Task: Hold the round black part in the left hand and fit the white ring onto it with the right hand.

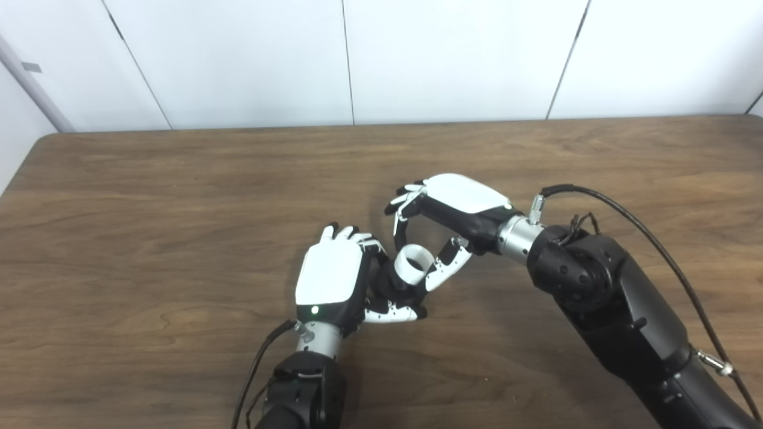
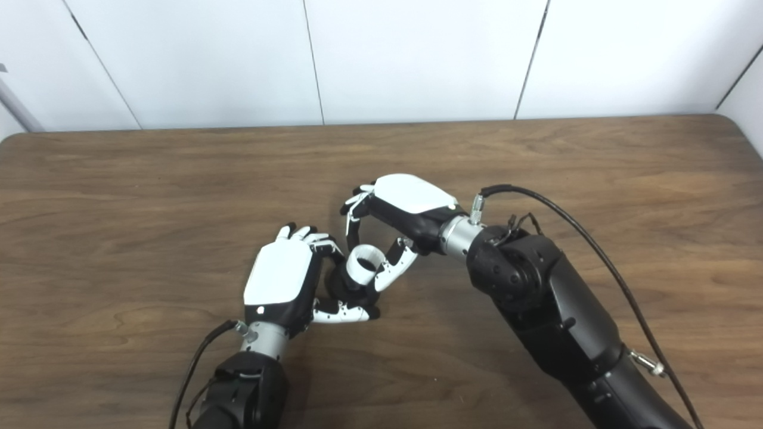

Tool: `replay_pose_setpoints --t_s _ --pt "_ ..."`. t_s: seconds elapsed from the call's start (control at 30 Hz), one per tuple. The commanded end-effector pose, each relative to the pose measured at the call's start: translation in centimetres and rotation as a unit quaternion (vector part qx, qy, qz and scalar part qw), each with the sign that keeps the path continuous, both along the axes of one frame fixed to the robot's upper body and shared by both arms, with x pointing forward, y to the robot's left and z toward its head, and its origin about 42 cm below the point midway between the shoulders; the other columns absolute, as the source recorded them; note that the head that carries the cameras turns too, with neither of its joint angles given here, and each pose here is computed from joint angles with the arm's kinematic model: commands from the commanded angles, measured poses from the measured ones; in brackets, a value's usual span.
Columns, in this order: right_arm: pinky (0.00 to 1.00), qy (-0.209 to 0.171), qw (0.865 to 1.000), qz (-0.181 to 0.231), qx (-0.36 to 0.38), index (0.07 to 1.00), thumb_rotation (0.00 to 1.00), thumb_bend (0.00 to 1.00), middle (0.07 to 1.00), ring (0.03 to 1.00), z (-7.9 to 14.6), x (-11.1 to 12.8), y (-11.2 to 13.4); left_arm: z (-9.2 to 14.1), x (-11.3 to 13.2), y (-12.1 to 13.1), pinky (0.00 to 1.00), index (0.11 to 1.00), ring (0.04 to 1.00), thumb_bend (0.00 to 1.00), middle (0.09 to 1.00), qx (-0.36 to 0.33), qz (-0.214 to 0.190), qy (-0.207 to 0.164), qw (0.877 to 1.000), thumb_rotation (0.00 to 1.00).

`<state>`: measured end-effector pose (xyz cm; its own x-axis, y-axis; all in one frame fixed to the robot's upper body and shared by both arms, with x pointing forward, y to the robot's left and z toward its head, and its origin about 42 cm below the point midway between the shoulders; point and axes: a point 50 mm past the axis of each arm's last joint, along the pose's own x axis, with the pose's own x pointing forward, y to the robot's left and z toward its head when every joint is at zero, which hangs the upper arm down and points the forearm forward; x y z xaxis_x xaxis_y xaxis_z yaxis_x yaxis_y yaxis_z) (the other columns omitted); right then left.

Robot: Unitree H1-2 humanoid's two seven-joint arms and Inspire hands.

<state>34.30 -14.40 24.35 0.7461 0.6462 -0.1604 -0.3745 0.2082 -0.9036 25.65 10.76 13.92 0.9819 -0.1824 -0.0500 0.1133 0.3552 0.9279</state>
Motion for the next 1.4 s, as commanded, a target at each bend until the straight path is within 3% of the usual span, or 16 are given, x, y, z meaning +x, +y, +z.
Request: replay_pose_setpoints --t_s 0.0,0.73,1.37 --pt "0.98 -0.036 0.999 0.01 0.014 0.484 0.14 0.52 0.836 0.941 1.5 0.2 0.5 -2.7 -1.2 -0.7 0.97 0.482 0.892 0.52 0.793 0.019 -0.026 0.083 0.996 0.06" --pt "0.99 -0.038 0.999 0.027 0.015 0.484 0.14 0.52 0.837 0.947 2.5 -0.5 1.3 -2.6 -1.2 -1.0 0.96 0.483 0.888 0.52 0.802 0.033 -0.03 0.081 0.996 0.06" --pt "0.97 -0.024 1.0 0.005 0.009 0.484 0.14 0.52 0.838 0.944 1.6 0.3 0.7 -2.4 -1.3 -0.9 0.97 0.482 0.893 0.52 0.797 0.023 -0.026 0.083 0.996 0.06"
